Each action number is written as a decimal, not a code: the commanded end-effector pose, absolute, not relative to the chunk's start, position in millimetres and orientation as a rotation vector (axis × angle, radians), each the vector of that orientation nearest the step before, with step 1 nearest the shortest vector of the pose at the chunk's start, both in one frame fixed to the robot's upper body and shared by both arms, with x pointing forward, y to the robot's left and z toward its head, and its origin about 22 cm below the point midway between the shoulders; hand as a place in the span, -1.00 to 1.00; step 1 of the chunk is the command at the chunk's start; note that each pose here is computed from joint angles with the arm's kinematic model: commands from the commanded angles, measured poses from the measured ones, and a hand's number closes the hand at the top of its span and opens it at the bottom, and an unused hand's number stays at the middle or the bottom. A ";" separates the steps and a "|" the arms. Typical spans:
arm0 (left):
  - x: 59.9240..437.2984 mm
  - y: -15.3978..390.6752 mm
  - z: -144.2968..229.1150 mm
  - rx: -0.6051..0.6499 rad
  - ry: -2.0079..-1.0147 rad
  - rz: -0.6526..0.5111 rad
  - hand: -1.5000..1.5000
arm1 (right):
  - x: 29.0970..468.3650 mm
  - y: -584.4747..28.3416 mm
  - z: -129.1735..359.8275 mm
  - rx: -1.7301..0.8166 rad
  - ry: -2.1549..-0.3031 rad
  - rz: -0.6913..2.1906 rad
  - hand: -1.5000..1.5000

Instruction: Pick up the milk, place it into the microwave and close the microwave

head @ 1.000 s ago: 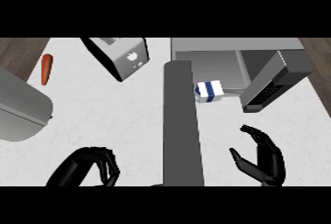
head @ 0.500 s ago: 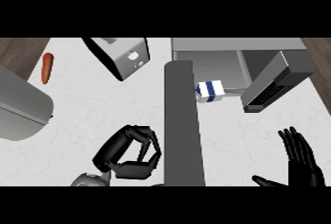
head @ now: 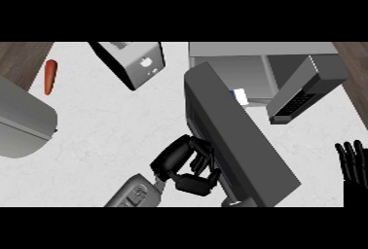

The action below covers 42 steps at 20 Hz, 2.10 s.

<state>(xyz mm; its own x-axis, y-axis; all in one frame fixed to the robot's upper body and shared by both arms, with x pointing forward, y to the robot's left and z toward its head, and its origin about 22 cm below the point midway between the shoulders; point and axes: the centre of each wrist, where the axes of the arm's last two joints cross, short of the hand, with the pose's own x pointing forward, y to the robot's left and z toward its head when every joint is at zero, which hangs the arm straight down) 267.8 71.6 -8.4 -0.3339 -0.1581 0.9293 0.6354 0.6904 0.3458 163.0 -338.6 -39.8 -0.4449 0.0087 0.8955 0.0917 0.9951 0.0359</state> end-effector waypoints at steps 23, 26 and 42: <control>309.4 -4.4 32.0 -0.452 -1.765 -0.679 1.00 | 208.3 -318.8 68.3 0.372 -2.180 0.199 -1.00; 320.7 -7.8 45.5 -0.437 -1.786 -0.649 1.00 | 210.4 -318.6 79.1 0.390 -2.199 0.225 -1.00; 360.2 -13.9 82.8 -0.345 -1.834 -0.550 1.00 | 219.7 -318.7 112.0 0.492 -2.200 0.322 -1.00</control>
<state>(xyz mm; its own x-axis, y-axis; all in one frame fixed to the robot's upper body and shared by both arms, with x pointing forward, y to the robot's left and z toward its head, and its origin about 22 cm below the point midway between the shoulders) 356.3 -5.6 72.6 -0.3118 -0.0501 0.9488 0.4885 0.8480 0.2053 217.3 -319.1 102.9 -0.5663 -0.2306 0.7913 -0.4340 0.8996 -0.0484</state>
